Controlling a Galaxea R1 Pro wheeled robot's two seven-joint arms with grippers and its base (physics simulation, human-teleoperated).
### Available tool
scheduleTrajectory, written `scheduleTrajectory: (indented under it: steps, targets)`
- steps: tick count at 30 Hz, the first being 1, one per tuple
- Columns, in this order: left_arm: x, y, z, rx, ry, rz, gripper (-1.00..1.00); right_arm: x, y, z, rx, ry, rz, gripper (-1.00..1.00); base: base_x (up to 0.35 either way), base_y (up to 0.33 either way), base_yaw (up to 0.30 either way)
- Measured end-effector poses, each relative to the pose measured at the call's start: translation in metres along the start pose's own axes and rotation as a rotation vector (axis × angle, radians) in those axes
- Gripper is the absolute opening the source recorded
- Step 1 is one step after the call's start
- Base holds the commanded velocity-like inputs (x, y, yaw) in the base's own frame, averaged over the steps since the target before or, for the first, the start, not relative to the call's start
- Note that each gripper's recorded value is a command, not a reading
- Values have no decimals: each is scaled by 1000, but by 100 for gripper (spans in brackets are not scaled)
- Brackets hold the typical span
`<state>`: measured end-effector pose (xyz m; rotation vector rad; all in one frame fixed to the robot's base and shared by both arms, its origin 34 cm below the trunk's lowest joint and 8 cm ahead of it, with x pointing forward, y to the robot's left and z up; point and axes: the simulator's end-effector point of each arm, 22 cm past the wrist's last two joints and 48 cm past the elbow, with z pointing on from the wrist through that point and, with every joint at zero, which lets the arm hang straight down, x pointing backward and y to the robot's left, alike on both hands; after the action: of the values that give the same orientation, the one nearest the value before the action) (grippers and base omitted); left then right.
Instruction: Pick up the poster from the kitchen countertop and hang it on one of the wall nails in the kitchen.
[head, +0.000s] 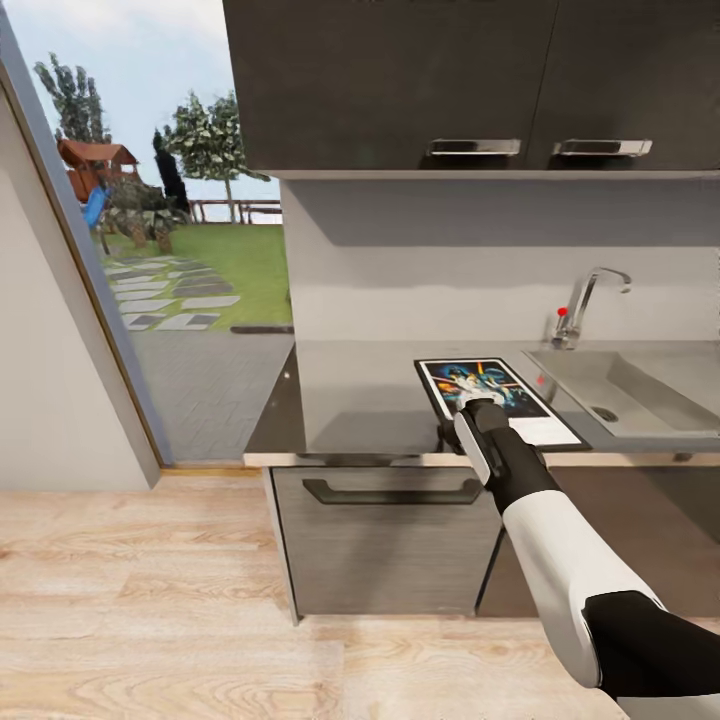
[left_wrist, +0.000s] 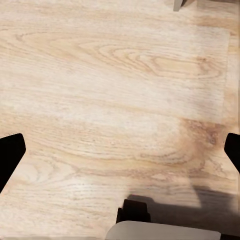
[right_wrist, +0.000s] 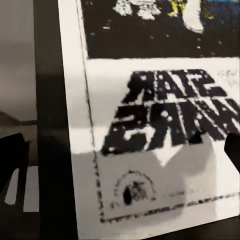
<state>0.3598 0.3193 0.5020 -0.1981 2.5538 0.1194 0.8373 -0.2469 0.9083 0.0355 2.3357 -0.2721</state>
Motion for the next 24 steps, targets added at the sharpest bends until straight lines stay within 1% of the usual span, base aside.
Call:
scheduleTrajectory:
  steps: [7,11,16,24]
  targets:
    - [0,0,0,0,0,0,100,0,-2,0,8,-1,-3,100,-36,-17,0]
    - [0,0,0,0,0,0,100,1,-10,0,46,1,0,100,-152,-57,0]
    - [0,0,0,0,0,0,100,-1,-15,2,69,-15,4,100,-88,-43,0]
    - [0,0,0,0,0,0,100,-2,-16,3,74,-24,7,100,-19,-9,0]
